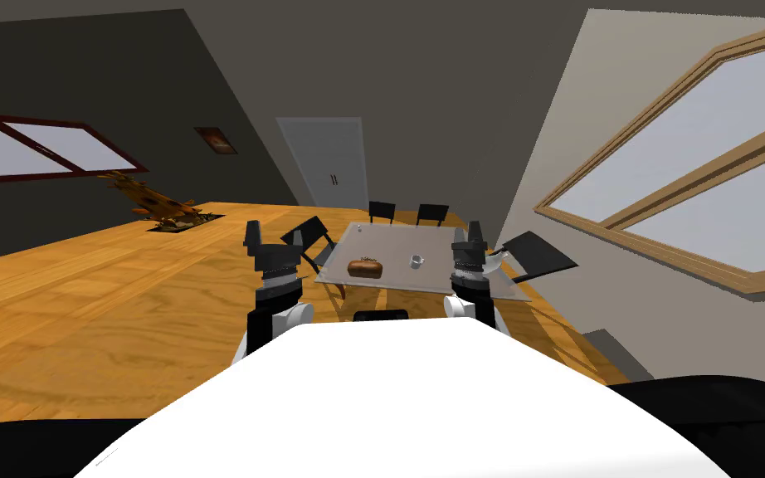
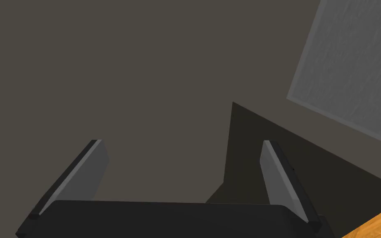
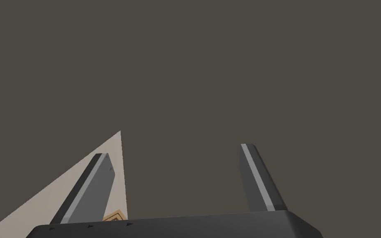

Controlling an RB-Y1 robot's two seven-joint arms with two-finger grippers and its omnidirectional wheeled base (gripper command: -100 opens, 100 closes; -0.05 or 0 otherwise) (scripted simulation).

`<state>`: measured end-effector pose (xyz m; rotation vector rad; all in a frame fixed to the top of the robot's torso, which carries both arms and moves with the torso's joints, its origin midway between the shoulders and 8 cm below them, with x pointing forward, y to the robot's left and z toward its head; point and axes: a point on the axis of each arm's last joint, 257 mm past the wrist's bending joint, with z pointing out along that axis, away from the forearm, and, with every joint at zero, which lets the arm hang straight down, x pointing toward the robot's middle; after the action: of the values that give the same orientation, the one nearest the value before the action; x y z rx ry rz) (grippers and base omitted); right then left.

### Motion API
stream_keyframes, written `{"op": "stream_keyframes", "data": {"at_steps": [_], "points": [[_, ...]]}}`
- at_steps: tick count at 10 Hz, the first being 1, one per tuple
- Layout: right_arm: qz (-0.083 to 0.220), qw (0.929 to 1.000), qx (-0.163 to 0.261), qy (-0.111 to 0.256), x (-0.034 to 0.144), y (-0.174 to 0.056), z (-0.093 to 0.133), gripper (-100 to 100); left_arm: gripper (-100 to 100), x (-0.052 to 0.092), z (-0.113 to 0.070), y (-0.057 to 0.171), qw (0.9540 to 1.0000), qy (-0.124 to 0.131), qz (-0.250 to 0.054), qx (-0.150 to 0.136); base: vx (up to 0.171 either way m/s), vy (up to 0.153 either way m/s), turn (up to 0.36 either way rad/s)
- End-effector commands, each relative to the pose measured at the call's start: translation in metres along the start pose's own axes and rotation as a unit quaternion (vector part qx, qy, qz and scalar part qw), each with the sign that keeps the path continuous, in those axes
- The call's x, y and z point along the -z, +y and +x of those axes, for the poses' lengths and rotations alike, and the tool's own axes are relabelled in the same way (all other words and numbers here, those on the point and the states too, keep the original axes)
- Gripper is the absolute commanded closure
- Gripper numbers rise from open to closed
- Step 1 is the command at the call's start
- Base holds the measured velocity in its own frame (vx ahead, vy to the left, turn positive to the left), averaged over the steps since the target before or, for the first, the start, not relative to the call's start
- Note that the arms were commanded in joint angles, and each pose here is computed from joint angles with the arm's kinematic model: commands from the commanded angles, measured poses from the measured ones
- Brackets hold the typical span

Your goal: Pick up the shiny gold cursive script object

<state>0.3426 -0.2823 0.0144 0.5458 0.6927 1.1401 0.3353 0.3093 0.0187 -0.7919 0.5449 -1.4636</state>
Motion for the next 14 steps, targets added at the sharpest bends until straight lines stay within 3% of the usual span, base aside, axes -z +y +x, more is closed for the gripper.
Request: {"op": "stream_keyframes", "data": {"at_steps": [1, 4, 6, 8, 9, 11, 12, 13, 14], "points": [[0.000, 1.0000, 0.000, 0.000, 0.000, 0.000, 0.000, 0, -100, 0.003, -0.005, 0.010, 0.9997, 0.009, -0.020, -0.008, -0.027, -0.014, -0.094], [0.000, 1.0000, 0.000, 0.000, 0.000, 0.000, 0.000, 0, -100, 0.010, -0.022, 0.035, 0.9973, 0.016, -0.068, -0.025, -0.066, -0.021, -0.129], [0.000, 1.0000, 0.000, 0.000, 0.000, 0.000, 0.000, 0, -100, 0.018, -0.043, 0.058, 0.9929, 0.015, -0.111, -0.039, -0.070, -0.016, -0.201], [0.000, 1.0000, 0.000, 0.000, 0.000, 0.000, 0.000, 0, -100, 0.029, -0.071, 0.081, 0.9857, 0.008, -0.159, -0.056, -0.069, -0.024, -0.214], [0.000, 1.0000, 0.000, 0.000, 0.000, 0.000, 0.000, 0, -100, 0.030, -0.071, 0.083, 0.9853, 0.008, -0.161, -0.056, -0.050, -0.025, -0.112], [0.000, 1.0000, 0.000, 0.000, 0.000, 0.000, 0.000, 0, -100, 0.044, -0.108, 0.106, 0.9744, -0.007, -0.212, -0.074, -0.054, -0.019, -0.306], [0.000, 1.0000, 0.000, 0.000, 0.000, 0.000, 0.000, 0, -100, 0.045, -0.109, 0.109, 0.9733, -0.009, -0.217, -0.074, -0.042, -0.006, -0.083], [0.000, 1.0000, 0.000, 0.000, 0.000, 0.000, 0.000, 0, -100, 0.053, -0.131, 0.121, 0.9655, -0.021, -0.245, -0.084, -0.034, -0.013, -0.232], [0.000, 1.0000, 0.000, 0.000, 0.000, 0.000, 0.000, 0, -100, 0.053, -0.131, 0.121, 0.9655, -0.021, -0.245, -0.084, -0.025, -0.005, -0.119]]}}
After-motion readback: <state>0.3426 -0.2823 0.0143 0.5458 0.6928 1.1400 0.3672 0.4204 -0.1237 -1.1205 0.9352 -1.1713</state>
